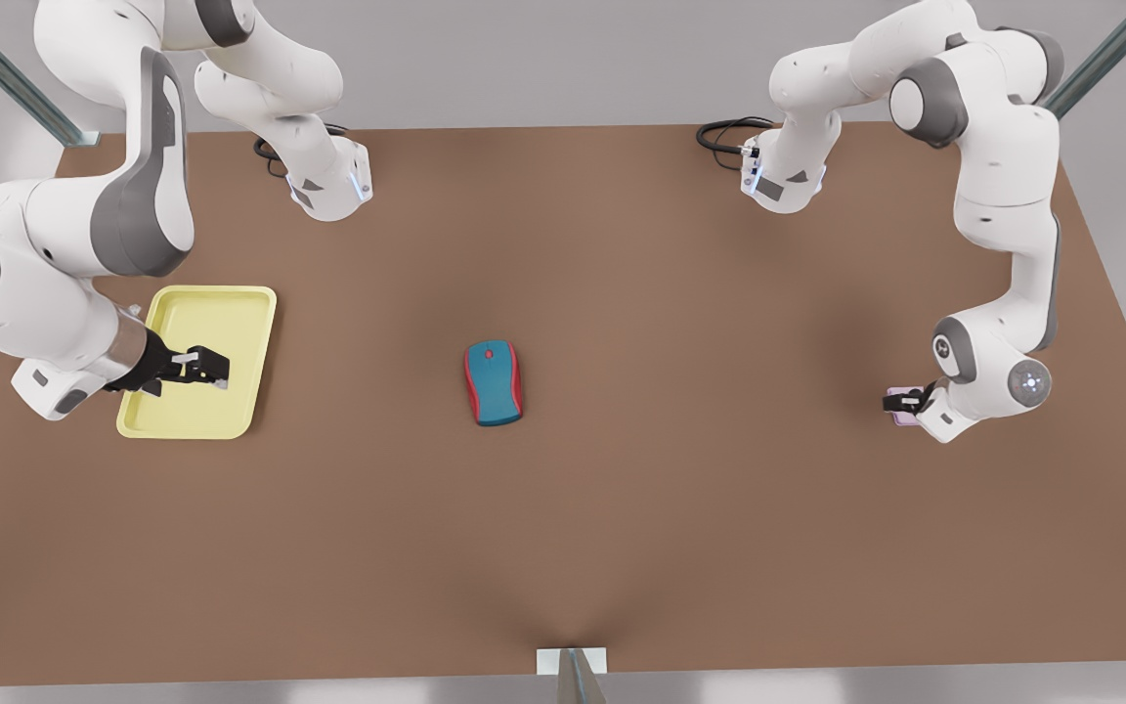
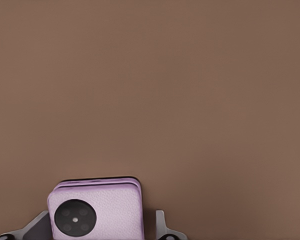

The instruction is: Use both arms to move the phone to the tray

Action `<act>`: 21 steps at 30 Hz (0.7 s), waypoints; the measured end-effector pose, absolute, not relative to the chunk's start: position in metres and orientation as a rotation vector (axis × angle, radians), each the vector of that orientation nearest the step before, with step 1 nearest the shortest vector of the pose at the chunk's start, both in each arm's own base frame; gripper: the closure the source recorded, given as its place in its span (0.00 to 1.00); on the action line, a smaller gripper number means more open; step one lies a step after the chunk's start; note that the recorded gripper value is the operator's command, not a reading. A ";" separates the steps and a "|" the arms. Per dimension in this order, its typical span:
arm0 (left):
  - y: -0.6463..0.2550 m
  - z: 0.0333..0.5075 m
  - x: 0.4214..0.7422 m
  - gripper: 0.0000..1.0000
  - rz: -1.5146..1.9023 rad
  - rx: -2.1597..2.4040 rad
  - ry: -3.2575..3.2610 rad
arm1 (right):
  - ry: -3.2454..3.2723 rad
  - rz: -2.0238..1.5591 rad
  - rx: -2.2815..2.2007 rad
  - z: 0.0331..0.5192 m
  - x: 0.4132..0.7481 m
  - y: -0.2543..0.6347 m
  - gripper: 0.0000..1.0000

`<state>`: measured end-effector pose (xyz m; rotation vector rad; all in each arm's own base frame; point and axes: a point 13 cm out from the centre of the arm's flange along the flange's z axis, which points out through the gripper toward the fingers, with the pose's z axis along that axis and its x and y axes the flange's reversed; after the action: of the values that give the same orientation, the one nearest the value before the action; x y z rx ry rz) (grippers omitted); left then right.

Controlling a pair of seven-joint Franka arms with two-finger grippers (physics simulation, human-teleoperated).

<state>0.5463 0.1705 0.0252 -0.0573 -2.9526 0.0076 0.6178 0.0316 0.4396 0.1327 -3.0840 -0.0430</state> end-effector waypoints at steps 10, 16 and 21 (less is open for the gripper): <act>0.167 0.038 0.559 0.21 -0.014 -0.049 -2.981 | -3.087 -0.043 0.134 0.440 0.619 0.032 0.00; -0.020 0.078 0.596 0.21 -0.041 -0.327 -3.001 | -3.086 -0.043 0.137 0.438 0.619 0.032 0.00; -0.316 0.115 0.624 0.21 0.008 -0.579 -3.029 | -3.083 -0.043 0.141 0.434 0.621 0.035 0.00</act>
<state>0.6240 -0.3162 0.1151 -0.5788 -3.0289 0.0084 0.6209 0.0346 0.4343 0.1413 -3.0834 -0.0433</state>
